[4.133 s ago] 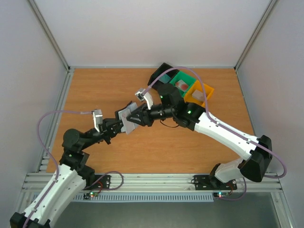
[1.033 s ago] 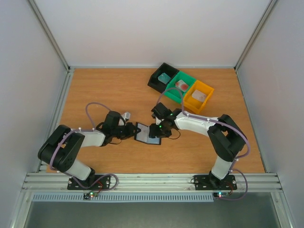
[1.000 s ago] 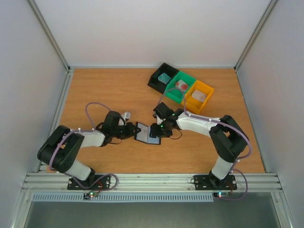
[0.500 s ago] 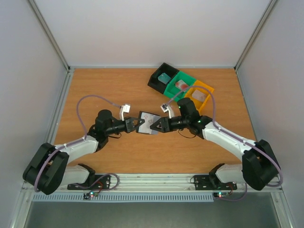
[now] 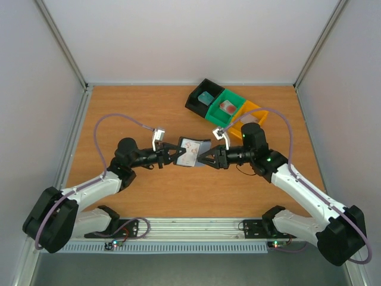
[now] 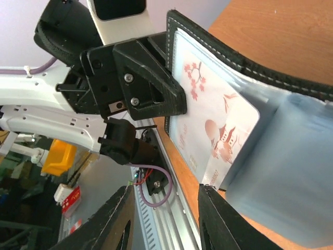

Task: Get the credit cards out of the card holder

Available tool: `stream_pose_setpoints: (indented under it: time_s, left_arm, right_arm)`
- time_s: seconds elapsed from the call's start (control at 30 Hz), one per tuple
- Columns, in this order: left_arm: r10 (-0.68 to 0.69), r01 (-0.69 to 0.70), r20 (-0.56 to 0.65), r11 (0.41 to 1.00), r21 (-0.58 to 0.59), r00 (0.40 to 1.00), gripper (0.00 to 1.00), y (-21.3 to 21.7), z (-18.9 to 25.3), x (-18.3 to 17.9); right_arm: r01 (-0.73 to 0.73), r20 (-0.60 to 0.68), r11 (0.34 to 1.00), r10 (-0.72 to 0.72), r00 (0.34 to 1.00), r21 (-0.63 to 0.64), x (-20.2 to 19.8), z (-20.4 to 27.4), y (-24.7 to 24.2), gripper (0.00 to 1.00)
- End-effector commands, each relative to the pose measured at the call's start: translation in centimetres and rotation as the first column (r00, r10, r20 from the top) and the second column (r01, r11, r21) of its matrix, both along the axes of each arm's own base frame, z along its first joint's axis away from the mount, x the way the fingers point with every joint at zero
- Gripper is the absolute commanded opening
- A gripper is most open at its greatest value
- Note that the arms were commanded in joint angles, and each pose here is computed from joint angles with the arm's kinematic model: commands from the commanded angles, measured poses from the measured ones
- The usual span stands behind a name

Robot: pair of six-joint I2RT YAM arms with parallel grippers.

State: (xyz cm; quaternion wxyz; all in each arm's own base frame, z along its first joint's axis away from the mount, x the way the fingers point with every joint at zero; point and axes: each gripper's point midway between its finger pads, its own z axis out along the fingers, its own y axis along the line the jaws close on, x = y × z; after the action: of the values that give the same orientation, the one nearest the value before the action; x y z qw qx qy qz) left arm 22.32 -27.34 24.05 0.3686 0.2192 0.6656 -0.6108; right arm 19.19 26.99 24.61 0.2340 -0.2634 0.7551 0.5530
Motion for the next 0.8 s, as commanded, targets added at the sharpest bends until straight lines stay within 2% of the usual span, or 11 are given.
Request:
stream_pose_setpoints:
  time_s: [0.0, 0.17, 0.3, 0.57, 0.77]
  left_arm:
    - [-0.021, 0.033, 0.17, 0.997, -0.068, 0.985, 0.0, -0.3, 3.9, -0.8]
    - [-0.02, 0.037, 0.199, 0.996, -0.083, 0.98, 0.0, -0.4, 4.7, -1.0]
    - [-0.021, 0.039, 0.203, 0.996, -0.084, 0.979, 0.0, -0.4, 4.8, -1.1]
    - [-0.025, 0.044, 0.21, 0.995, -0.085, 0.977, 0.0, -0.4, 5.0, -1.2]
    - [-0.023, 0.041, 0.204, 0.996, -0.083, 0.979, 0.0, -0.4, 4.8, -1.2]
  right_arm:
    - [0.001, 0.011, 1.0, -0.001, 1.0, -0.017, -0.1, -0.3, -0.4, 0.34]
    - [0.016, 0.015, 0.999, -0.016, 1.0, 0.038, 1.5, 0.6, 0.6, 0.34]
    - [0.041, 0.038, 0.999, -0.042, 0.998, 0.019, 1.8, 0.3, 0.3, 0.34]
    - [0.076, 0.012, 0.996, -0.075, 0.997, -0.05, 2.3, -1.8, -0.1, 0.44]
    - [0.055, -0.005, 0.998, -0.055, 0.998, -0.03, 2.4, -1.5, 0.4, 0.48]
